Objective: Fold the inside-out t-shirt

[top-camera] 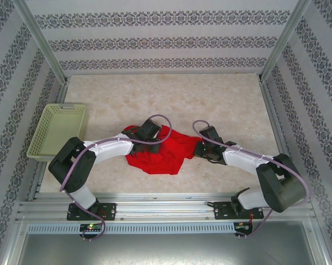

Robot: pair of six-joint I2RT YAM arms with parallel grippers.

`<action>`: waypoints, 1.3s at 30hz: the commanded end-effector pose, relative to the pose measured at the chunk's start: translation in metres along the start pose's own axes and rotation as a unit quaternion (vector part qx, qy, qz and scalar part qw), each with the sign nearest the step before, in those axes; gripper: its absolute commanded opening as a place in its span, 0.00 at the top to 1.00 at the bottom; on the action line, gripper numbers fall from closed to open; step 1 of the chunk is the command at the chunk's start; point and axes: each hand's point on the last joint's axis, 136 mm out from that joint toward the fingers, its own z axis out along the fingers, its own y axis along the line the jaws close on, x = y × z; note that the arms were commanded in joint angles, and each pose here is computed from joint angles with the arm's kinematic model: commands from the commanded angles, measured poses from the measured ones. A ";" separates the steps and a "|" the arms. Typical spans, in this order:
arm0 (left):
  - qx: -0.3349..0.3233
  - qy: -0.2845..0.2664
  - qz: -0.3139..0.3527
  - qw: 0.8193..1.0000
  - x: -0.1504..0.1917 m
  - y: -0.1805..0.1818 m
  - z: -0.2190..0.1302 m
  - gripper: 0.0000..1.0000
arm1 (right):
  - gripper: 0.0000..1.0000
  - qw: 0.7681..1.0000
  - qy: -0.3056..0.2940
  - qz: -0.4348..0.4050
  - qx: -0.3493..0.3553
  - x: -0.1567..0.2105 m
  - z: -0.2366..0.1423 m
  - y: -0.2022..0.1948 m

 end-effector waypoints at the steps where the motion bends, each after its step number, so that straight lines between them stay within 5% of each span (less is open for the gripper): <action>1: -0.066 -0.007 -0.016 0.998 -0.001 0.026 -0.010 1.00 | 1.00 0.998 -0.030 -0.023 0.047 -0.013 -0.018 -0.009; 11: -0.225 -0.038 -0.024 0.973 -0.011 0.086 -0.032 1.00 | 1.00 0.992 -0.077 -0.052 0.082 -0.024 -0.075 -0.019; 17: -0.176 -0.057 -0.013 0.983 -0.020 0.069 -0.036 1.00 | 1.00 0.991 -0.071 -0.055 0.100 -0.020 -0.079 -0.028; 24: 0.002 -0.090 0.133 0.987 -0.009 -0.028 -0.057 0.67 | 1.00 0.992 -0.044 -0.047 0.111 -0.017 -0.067 -0.034; 27: 0.056 -0.120 0.124 0.983 -0.009 -0.038 -0.080 0.49 | 1.00 0.991 -0.046 -0.034 0.123 -0.020 -0.070 -0.042; 30: 0.055 -0.156 0.078 0.983 -0.026 -0.021 -0.101 0.33 | 1.00 0.990 -0.066 -0.014 0.122 -0.027 -0.079 -0.049; 32: 0.000 -0.156 0.029 0.987 -0.040 0.011 -0.104 0.28 | 1.00 0.987 -0.091 0.008 0.130 -0.032 -0.088 -0.059; 36: -0.099 -0.101 -0.085 0.986 -0.044 0.082 -0.092 0.24 | 1.00 0.984 -0.114 0.031 0.131 -0.039 -0.101 -0.070; 39: -0.096 -0.064 -0.078 0.990 -0.042 0.084 -0.074 0.22 | 1.00 0.984 -0.110 0.027 0.138 -0.039 -0.102 -0.074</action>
